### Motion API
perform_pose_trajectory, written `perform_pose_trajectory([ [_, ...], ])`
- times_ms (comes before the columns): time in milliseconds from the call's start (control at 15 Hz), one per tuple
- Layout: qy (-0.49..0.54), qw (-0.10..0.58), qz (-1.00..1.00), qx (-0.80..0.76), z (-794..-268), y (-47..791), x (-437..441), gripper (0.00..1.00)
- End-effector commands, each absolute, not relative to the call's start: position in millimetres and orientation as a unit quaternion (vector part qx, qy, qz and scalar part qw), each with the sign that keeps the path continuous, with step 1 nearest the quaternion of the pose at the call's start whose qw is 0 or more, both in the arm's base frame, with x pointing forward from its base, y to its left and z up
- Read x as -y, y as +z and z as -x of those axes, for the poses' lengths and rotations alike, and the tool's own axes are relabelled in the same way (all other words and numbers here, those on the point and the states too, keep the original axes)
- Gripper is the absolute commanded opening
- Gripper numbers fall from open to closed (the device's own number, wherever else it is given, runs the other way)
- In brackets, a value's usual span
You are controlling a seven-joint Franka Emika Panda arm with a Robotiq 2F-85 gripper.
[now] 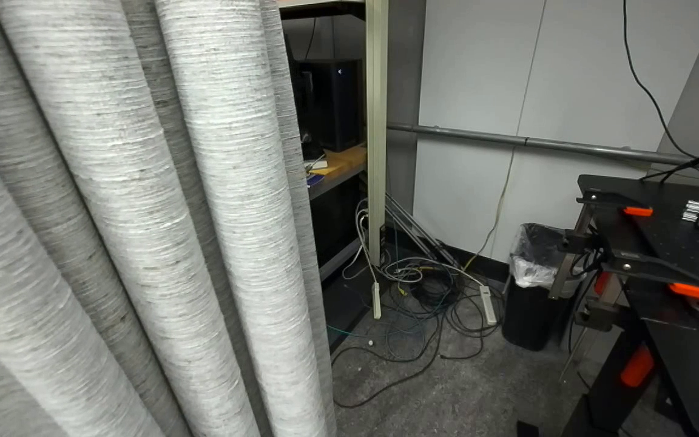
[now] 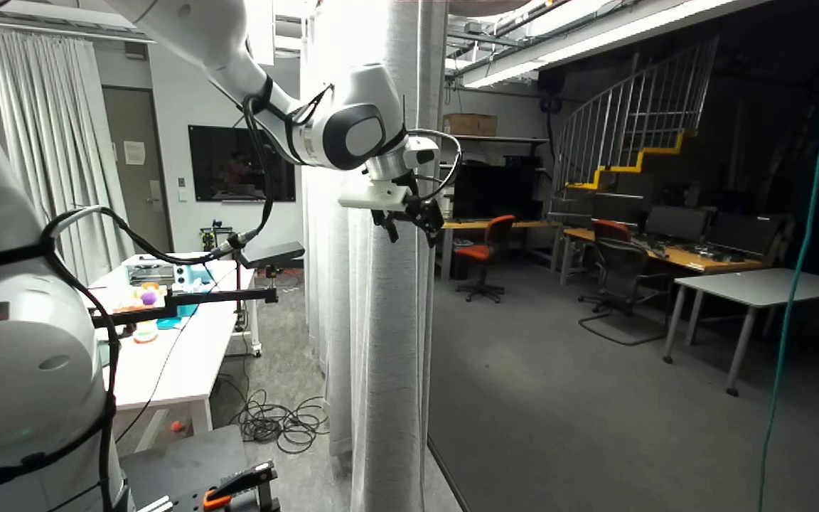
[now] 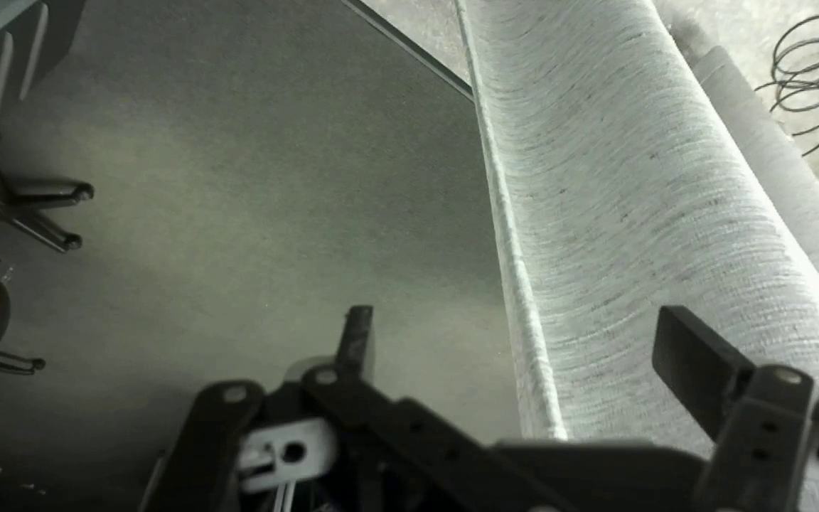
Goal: Pull the curtain to the right
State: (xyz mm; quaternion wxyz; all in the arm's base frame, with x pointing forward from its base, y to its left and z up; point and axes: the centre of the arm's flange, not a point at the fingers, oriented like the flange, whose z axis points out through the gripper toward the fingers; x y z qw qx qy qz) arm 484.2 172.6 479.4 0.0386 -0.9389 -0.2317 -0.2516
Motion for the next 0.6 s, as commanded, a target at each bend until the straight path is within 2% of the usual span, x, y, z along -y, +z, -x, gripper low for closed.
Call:
perform_pose_trajectory([
  [0,-0.287,0.067,0.923,0.247,-504.2,500.3,-181.9,1.00],
  [533,-0.366,0.108,0.881,0.281,-529.3,533.5,-220.9,1.00],
])
